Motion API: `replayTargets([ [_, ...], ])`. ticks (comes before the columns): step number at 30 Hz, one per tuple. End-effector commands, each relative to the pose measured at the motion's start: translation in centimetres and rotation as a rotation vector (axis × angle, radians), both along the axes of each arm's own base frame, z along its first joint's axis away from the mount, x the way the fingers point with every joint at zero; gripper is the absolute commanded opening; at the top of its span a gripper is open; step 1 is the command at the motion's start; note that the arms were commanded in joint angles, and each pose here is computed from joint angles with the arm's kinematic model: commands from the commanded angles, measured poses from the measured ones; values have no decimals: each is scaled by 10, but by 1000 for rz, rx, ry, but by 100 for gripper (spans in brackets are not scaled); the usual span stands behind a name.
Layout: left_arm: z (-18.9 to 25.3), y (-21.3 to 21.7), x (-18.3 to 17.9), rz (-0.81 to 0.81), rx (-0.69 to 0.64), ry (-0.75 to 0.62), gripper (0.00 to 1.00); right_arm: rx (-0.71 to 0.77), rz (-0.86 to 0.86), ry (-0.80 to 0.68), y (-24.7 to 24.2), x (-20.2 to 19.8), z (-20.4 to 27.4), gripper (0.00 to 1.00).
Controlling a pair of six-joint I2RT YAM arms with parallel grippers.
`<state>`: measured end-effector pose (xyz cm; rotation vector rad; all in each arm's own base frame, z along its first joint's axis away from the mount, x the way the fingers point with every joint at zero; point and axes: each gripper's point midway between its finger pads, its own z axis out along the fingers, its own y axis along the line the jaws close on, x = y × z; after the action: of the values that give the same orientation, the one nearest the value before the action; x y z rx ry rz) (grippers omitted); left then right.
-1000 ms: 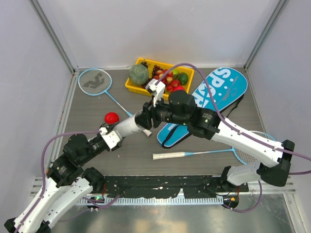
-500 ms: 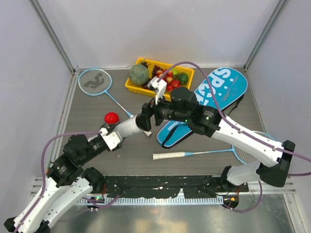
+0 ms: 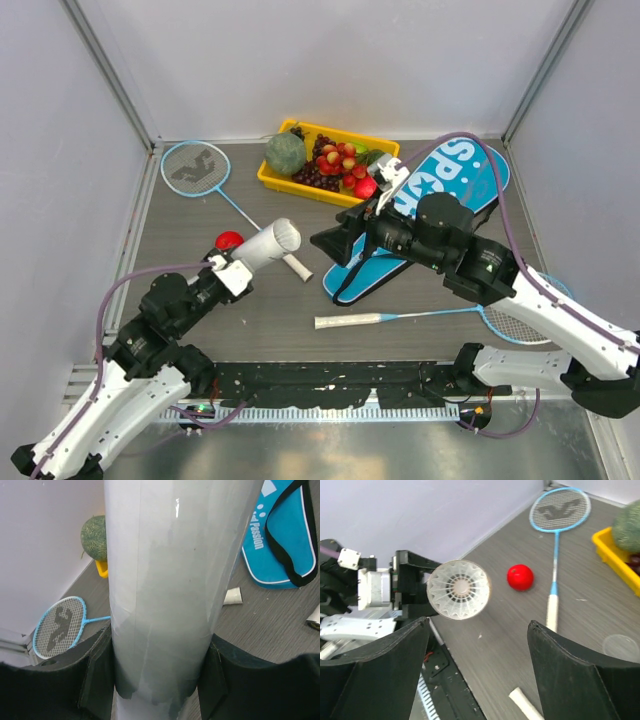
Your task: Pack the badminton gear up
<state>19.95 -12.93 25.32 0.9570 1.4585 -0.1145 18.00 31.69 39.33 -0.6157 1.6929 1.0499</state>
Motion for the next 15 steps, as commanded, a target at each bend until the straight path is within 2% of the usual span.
replayTargets([
  [1,22,5,10,56,-72,-102,40,-1,-262,-77,-29,42,-5,82],
  [7,37,30,18,200,-149,-211,39,-187,-411,-56,-39,89,-63,71],
  [10,45,43,17,261,-202,-247,39,-279,-437,-11,-34,110,-101,60],
  [15,51,56,10,299,-241,-304,39,-389,-467,49,-26,140,-156,50],
])
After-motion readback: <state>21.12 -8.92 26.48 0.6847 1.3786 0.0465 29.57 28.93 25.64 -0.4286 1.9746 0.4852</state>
